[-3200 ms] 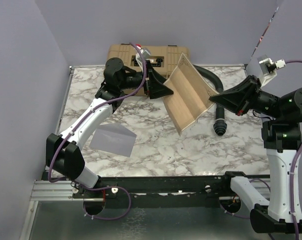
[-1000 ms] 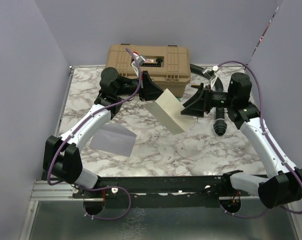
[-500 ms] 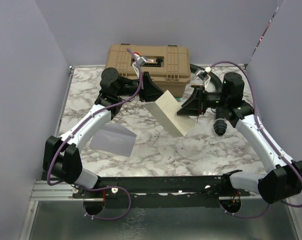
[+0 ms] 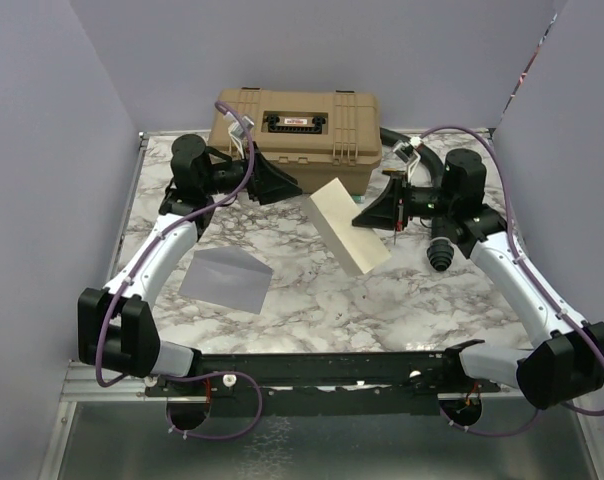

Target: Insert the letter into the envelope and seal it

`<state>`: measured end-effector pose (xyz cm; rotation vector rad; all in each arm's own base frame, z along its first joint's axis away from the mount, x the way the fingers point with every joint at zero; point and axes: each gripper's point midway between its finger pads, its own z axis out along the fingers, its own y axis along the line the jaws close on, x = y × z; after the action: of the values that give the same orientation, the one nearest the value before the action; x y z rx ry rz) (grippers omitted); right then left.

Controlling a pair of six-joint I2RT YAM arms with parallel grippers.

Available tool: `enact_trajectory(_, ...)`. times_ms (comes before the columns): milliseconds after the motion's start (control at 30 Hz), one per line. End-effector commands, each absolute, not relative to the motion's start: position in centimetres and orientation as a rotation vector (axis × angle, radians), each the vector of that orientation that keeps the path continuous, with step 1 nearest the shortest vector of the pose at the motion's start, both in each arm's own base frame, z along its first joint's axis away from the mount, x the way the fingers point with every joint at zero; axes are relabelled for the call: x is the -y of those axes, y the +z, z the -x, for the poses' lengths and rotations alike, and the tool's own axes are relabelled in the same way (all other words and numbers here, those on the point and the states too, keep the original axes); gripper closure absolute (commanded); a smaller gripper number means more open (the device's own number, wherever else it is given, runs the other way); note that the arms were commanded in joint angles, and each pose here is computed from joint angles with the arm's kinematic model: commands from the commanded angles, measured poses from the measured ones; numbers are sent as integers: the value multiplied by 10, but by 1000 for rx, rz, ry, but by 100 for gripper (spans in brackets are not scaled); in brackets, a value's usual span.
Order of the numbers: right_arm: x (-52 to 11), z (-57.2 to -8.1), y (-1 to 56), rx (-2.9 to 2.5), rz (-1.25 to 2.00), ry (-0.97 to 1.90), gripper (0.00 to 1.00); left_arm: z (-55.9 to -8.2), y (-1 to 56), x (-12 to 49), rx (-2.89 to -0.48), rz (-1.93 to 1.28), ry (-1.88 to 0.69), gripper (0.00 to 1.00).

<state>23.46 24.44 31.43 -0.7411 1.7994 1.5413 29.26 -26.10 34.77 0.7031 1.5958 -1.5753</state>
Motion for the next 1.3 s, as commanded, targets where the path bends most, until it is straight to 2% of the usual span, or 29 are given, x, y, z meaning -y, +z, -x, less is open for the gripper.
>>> enact_trajectory(0, -237, -258, 304, -1891, 589, 1363, 99, -330, 303, 225, -1811, -580, -1185, 27)
enact_trajectory(33, -234, -266, 301, -1919, 545, 1309, 99, -343, 297, 216, -1852, -520, -1084, 19)
enact_trajectory(100, -223, -283, 293, -1979, 443, 1178, 99, -362, 295, 203, -1886, -413, -969, 14)
enact_trajectory(233, -205, -312, 294, -1994, 249, 1005, 99, -380, 301, 193, -1911, -231, -919, 5)
enact_trajectory(400, -207, -328, 310, -1920, -33, 1118, 99, -362, 330, 229, -1848, -150, -1150, 1)
enact_trajectory(567, -226, -318, 334, -1802, -66, 1357, 99, -329, 362, 271, -1693, -53, -1427, 1)
enact_trajectory(600, -228, -316, 336, -1797, -66, 1374, 99, -324, 365, 277, -1676, -35, -1475, 4)
enact_trajectory(767, -241, -298, 345, -1786, 34, 1521, 99, -308, 367, 302, -1667, -45, -1574, 42)
enact_trajectory(833, -246, -285, 352, -1759, 78, 1607, 99, -305, 364, 308, -1676, -41, -1595, 52)
enact_trajectory(1267, -245, -267, 373, -1741, 143, 1633, 99, -292, 341, 333, -1718, -34, -1685, 52)
